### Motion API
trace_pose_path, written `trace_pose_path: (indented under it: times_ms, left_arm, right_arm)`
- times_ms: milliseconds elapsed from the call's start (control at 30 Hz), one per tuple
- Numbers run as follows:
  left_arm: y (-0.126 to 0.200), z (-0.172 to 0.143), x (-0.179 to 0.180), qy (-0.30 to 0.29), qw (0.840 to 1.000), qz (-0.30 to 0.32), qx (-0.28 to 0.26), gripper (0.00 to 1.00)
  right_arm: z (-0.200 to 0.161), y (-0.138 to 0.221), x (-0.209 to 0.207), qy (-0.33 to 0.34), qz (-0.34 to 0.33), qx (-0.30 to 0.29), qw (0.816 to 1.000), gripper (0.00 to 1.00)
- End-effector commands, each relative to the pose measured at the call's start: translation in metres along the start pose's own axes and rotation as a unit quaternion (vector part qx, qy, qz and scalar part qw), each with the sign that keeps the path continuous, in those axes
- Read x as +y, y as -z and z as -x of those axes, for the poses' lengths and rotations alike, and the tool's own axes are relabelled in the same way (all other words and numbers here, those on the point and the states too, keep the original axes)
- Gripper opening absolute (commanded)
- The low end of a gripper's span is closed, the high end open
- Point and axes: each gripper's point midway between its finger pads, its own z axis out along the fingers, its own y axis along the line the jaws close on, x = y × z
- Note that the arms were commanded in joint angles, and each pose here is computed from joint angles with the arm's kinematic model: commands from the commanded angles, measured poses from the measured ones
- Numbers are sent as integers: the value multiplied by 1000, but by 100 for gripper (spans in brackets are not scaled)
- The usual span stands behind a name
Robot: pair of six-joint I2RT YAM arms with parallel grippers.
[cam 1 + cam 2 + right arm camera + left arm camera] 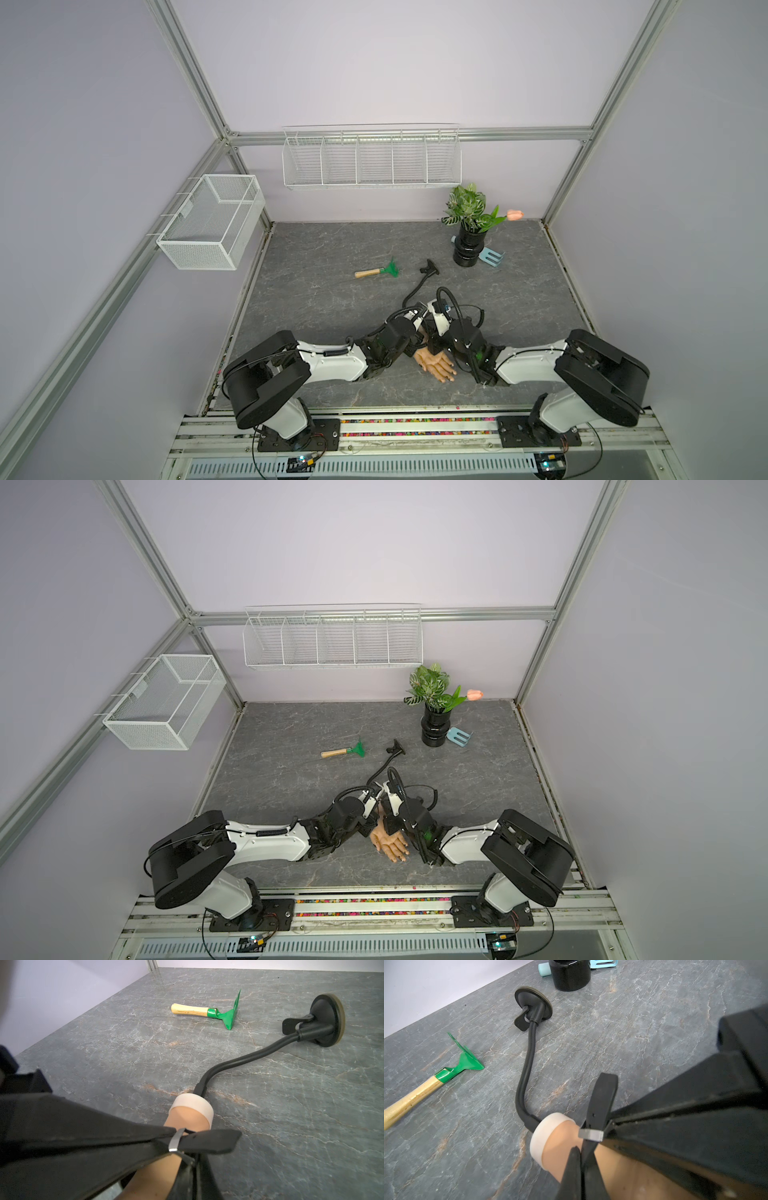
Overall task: Take off the watch
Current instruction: Untie the watch from the hand.
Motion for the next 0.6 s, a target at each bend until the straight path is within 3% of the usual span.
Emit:
trace_pose_path:
  times_ms: [0,167,467,567]
  left_arm:
    - [9,-5,18,16,999,40,0,0]
    - [21,-20,30,29,997,68,5,0]
    - [32,-59,47,54,992,107,32,0]
    - [34,-66,49,51,992,113,37,0]
  right_arm:
    - [12,2,-28,-20,-85,-22,996,7]
    - [13,17,-72,-66,-195,-31,978,7]
    - [-5,53,-136,-113,-369,30,922,7]
    - [-16,61,-149,-133,-396,44,908,7]
